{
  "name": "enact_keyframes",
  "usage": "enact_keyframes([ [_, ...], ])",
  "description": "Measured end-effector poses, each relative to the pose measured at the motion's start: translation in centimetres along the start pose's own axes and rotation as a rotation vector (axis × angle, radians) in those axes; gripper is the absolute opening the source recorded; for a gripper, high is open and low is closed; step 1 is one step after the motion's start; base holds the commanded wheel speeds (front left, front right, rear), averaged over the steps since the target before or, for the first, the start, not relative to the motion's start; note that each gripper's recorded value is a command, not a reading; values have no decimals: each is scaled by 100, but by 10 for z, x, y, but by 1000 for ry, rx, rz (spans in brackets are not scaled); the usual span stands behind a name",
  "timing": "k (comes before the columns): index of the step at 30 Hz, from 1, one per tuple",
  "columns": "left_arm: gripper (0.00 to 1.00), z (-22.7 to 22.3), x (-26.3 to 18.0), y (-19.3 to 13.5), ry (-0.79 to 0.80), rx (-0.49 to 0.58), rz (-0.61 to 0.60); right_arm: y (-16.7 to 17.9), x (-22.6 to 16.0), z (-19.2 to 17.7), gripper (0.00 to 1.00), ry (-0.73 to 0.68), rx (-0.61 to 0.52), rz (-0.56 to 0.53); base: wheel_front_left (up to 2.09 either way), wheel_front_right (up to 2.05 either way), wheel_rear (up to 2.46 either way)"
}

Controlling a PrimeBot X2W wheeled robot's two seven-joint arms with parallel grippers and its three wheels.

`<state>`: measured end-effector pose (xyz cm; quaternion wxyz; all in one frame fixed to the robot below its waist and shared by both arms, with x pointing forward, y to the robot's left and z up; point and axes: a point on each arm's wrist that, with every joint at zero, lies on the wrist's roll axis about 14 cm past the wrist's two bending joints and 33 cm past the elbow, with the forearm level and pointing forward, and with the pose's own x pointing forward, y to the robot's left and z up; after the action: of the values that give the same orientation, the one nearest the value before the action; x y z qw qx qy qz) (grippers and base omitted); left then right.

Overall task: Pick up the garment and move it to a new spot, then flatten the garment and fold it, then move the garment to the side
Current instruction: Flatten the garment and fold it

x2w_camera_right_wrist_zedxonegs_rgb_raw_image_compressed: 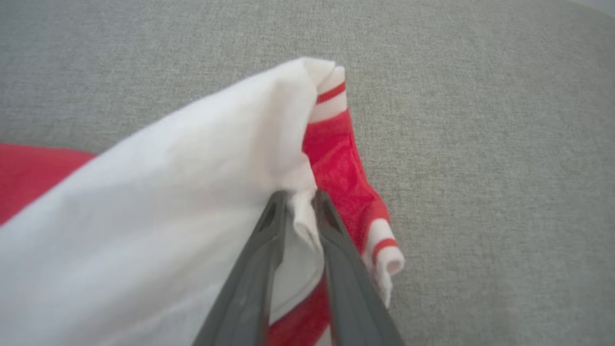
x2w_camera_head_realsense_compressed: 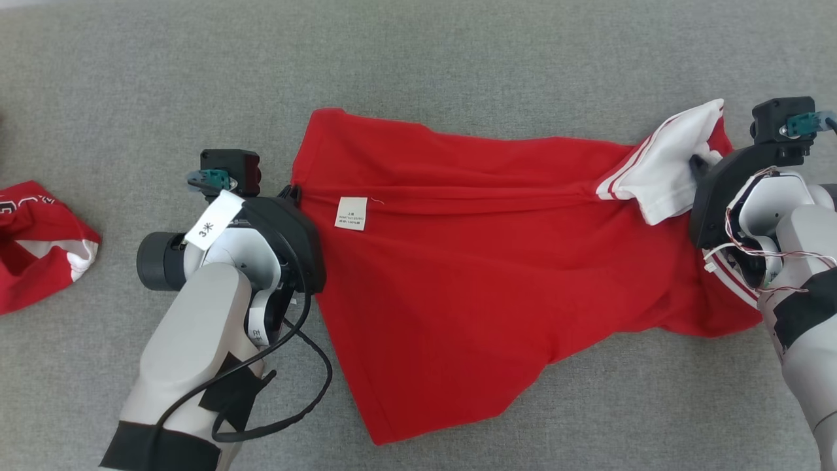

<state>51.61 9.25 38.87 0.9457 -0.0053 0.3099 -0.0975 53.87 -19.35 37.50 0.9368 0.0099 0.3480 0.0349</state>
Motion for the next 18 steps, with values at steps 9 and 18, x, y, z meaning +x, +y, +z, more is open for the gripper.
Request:
enact_keyframes([
  [9,0,2,0,-2,-12,-8,-2,4,-2,2,52,-23,-21,4,0,0,0],
  [18,0,9,-3,-12,-29,0,-22,-5,-16,2,46,-39,-12,-15,0,0,0],
])
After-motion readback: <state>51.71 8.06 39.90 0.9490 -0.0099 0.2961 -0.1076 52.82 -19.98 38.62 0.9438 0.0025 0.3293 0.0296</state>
